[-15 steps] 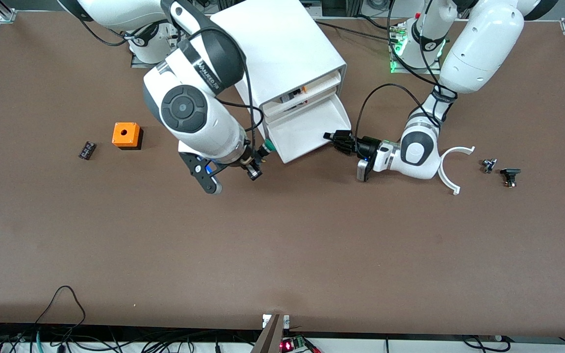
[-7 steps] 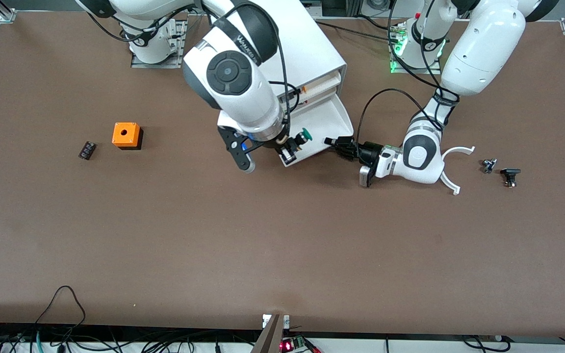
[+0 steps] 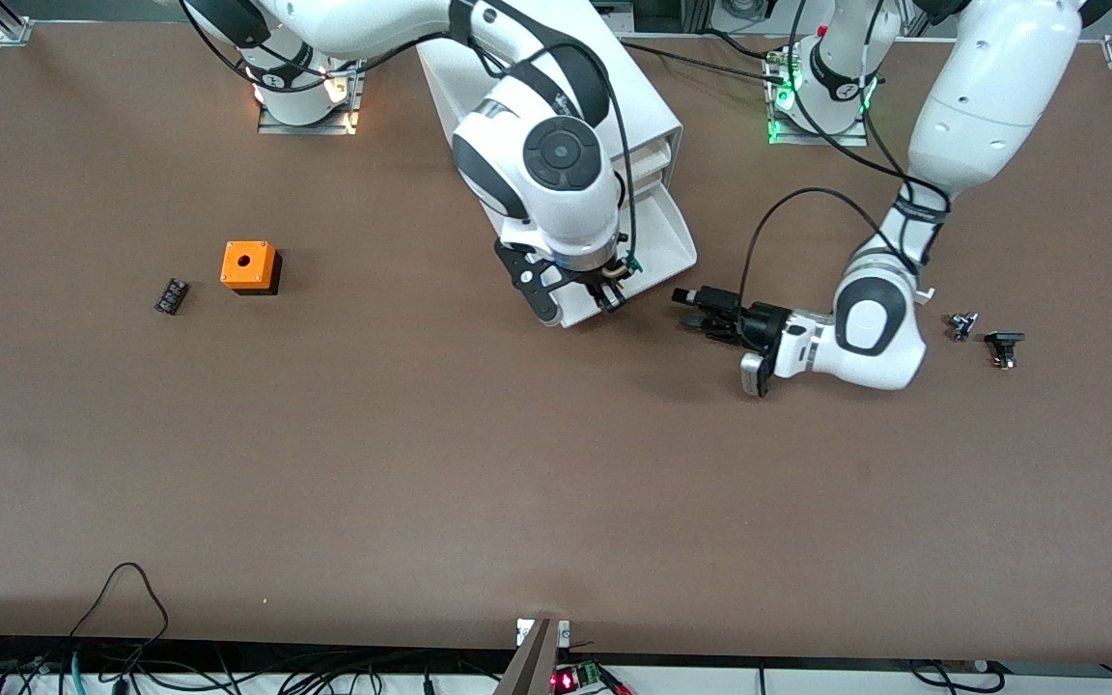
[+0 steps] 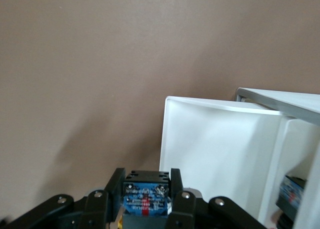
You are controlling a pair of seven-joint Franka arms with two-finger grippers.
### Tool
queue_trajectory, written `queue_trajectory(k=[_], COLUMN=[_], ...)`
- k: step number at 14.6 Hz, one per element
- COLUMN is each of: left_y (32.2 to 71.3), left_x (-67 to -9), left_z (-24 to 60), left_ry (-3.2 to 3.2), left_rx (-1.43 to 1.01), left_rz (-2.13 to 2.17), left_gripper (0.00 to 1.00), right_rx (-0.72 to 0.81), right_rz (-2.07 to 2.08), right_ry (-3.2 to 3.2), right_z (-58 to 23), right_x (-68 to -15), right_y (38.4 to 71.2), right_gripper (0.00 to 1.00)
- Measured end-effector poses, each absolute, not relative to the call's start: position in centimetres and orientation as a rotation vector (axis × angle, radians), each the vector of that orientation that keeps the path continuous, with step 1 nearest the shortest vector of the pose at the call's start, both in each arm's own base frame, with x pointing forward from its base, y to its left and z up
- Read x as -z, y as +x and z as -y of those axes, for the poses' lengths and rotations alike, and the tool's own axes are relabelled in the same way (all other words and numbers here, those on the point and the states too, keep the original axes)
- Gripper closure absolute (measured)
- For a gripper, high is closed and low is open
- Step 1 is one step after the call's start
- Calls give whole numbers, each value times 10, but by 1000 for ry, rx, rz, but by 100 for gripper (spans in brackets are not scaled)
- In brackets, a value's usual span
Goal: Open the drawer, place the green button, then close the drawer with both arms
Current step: 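Move the button over the drawer while the left gripper draws back, then lower the button into the open drawer and open the right gripper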
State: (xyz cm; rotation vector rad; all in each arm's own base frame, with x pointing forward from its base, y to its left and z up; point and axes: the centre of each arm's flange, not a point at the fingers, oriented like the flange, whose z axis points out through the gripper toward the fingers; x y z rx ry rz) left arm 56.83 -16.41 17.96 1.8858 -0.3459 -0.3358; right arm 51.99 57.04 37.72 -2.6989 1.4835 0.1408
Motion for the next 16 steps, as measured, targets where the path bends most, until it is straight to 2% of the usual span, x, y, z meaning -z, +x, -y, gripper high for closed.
queue_trajectory(k=[4, 9, 16], left_y=[606, 625, 628], left_x=[-266, -365, -469], left_z=[140, 123, 102], left_ry=[2023, 2318, 2901], left_rx=[499, 680, 586], left_rz=[345, 302, 320], left_gripper=[0, 0, 0], right_rx=[-105, -64, -46], right_rz=[-1460, -1501, -1598], right_ry=[-2764, -2761, -2717], right_z=[-579, -591, -604], right_x=[-338, -307, -275], right_y=[504, 487, 474], right_gripper=[59, 59, 59])
